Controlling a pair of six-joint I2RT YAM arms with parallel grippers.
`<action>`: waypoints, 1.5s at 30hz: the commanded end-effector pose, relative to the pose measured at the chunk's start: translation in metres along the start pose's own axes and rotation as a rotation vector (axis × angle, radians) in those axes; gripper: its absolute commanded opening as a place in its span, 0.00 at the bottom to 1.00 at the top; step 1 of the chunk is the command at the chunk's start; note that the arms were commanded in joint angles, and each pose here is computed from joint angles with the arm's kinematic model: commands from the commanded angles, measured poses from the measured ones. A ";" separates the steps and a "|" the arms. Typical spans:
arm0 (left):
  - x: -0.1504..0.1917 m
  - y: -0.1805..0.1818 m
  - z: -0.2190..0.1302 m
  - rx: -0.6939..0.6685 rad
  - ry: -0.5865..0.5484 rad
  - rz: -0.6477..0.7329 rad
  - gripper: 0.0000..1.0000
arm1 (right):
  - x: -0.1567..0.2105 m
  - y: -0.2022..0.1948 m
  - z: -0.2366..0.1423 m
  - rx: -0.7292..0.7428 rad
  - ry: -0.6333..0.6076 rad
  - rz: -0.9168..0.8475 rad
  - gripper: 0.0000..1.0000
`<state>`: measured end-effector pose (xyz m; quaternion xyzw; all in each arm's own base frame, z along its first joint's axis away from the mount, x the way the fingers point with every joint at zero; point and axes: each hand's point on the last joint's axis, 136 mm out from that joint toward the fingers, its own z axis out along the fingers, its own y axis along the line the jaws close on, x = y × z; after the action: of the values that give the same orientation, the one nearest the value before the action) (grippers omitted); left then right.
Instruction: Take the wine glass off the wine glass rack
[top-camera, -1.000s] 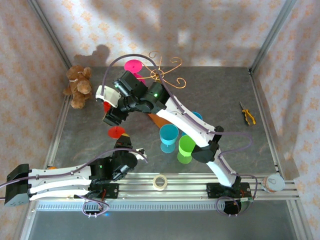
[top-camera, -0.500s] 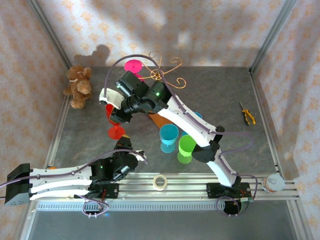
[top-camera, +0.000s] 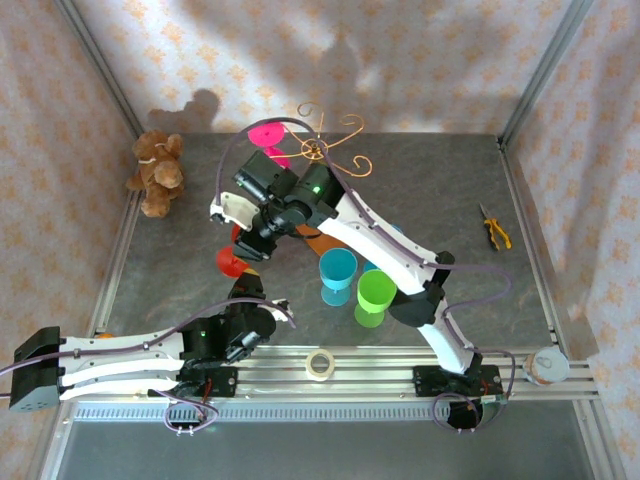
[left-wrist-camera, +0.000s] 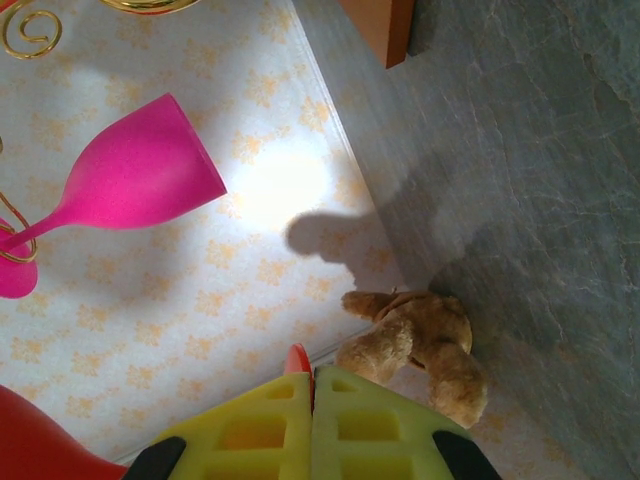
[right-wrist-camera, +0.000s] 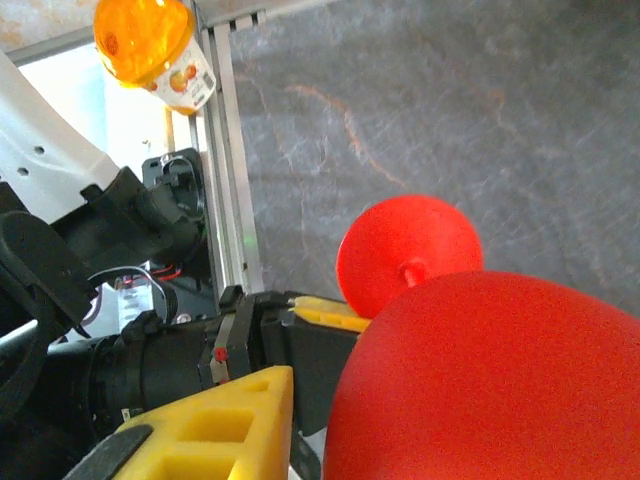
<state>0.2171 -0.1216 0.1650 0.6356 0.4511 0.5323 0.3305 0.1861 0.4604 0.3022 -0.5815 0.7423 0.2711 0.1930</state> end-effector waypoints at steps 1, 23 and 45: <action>0.003 0.015 -0.001 -0.027 0.021 -0.027 0.00 | 0.011 0.010 -0.002 -0.004 0.043 0.021 0.16; 0.023 0.004 -0.006 -0.020 0.052 -0.054 0.45 | -0.025 0.003 -0.066 0.169 -0.200 0.093 0.00; 0.058 0.000 -0.014 -0.049 0.145 -0.144 0.56 | -0.030 -0.014 -0.092 0.295 -0.289 0.206 0.00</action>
<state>0.2066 -0.0829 0.1880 0.5732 0.4996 0.5369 0.3654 0.2107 0.4379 0.3659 -0.4463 0.7942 0.2519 0.3266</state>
